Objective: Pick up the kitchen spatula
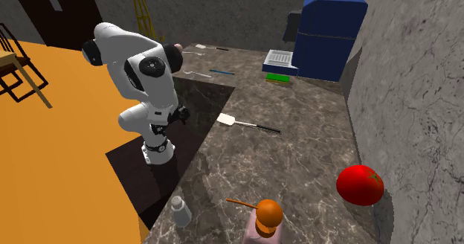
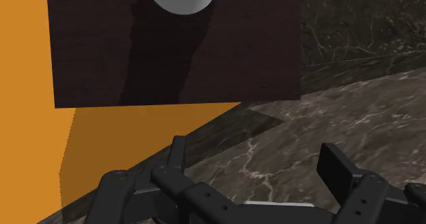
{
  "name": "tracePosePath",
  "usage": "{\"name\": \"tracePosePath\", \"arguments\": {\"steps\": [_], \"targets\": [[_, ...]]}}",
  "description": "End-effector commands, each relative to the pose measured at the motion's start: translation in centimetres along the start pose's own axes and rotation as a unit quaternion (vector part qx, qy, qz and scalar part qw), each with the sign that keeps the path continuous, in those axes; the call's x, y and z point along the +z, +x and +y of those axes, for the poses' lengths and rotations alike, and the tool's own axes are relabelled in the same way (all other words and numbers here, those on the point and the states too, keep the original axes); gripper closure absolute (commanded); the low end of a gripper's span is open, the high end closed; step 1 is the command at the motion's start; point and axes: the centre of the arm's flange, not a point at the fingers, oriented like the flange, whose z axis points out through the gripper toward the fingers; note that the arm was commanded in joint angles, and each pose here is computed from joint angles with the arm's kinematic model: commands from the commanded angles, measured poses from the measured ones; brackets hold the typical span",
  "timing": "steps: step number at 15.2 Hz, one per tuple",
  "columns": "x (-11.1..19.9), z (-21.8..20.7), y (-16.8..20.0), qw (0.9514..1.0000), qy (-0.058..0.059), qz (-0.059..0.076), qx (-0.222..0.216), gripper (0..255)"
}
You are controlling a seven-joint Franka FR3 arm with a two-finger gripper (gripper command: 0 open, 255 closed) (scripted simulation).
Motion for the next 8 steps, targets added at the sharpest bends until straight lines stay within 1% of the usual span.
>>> {"name": "tracePosePath", "arguments": {"steps": [1, 4, 8], "targets": [[0.0, 0.0, 0.0, 1.0, 0.0, 0.0, 0.0, 0], [-0.2, -3.3, 2.0, 0.9993, -0.01, 0.017, -0.033, 0], [-0.4, -7.9, 4.4, 0.9961, -0.023, 0.039, -0.076, 0]]}}
